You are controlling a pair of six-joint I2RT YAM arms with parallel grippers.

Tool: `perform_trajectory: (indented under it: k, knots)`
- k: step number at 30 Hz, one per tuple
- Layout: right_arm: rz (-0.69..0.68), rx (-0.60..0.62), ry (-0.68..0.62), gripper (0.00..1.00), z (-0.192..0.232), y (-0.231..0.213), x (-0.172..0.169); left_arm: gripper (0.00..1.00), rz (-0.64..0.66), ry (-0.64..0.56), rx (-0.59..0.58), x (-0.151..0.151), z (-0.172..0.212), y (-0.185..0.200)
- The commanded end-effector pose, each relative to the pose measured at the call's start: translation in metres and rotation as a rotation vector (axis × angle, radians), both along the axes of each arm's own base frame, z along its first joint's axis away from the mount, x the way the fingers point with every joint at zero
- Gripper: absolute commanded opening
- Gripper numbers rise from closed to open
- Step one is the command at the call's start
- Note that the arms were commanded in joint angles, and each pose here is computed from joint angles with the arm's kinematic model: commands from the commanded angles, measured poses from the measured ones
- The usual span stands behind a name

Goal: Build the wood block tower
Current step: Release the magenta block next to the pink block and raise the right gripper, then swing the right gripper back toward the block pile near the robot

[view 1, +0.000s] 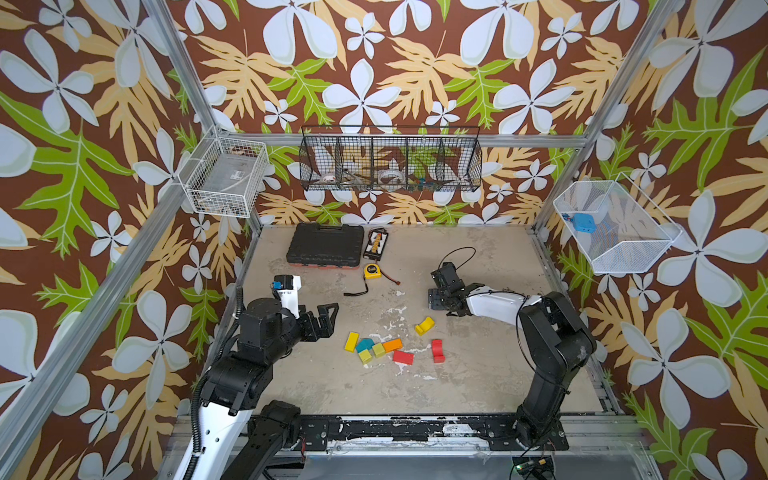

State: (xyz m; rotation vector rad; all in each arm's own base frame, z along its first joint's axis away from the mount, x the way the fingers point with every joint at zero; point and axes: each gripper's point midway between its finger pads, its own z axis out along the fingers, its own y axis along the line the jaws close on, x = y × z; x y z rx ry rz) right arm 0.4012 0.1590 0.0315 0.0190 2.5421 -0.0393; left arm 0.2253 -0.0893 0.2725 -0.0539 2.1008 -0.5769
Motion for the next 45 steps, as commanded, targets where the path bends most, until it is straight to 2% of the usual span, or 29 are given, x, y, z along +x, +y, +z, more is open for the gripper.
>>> perform_trajectory:
  k: [1, 13, 23, 28, 34, 40, 45]
  knots:
    - [0.016, 0.038, 0.003, 0.80, -0.003, 0.009, 0.004, 1.00, 0.008, -0.006, -0.004, 0.001, 0.003, 0.001]
    - [0.002, 0.034, 0.015, 0.79, -0.008, 0.006, 0.002, 1.00, 0.007, -0.008, -0.004, 0.000, 0.003, 0.001]
    - [-0.003, 0.033, 0.020, 0.65, -0.010, 0.005, -0.001, 1.00, 0.010, -0.007, -0.003, 0.000, 0.003, 0.001]
    - [-0.007, 0.026, 0.017, 0.64, -0.009, 0.004, -0.001, 1.00, 0.011, -0.006, -0.002, 0.000, 0.002, 0.001]
    - [-0.008, 0.025, 0.015, 0.64, -0.008, 0.003, 0.000, 1.00, 0.010, -0.008, -0.003, 0.000, 0.003, 0.001]
    - [-0.016, 0.037, -0.016, 0.75, 0.003, 0.002, 0.000, 1.00, 0.011, -0.006, -0.004, 0.000, 0.003, 0.001]
    - [-0.015, 0.050, -0.046, 0.77, 0.018, 0.002, 0.000, 1.00, 0.010, -0.006, -0.003, 0.000, 0.002, 0.001]
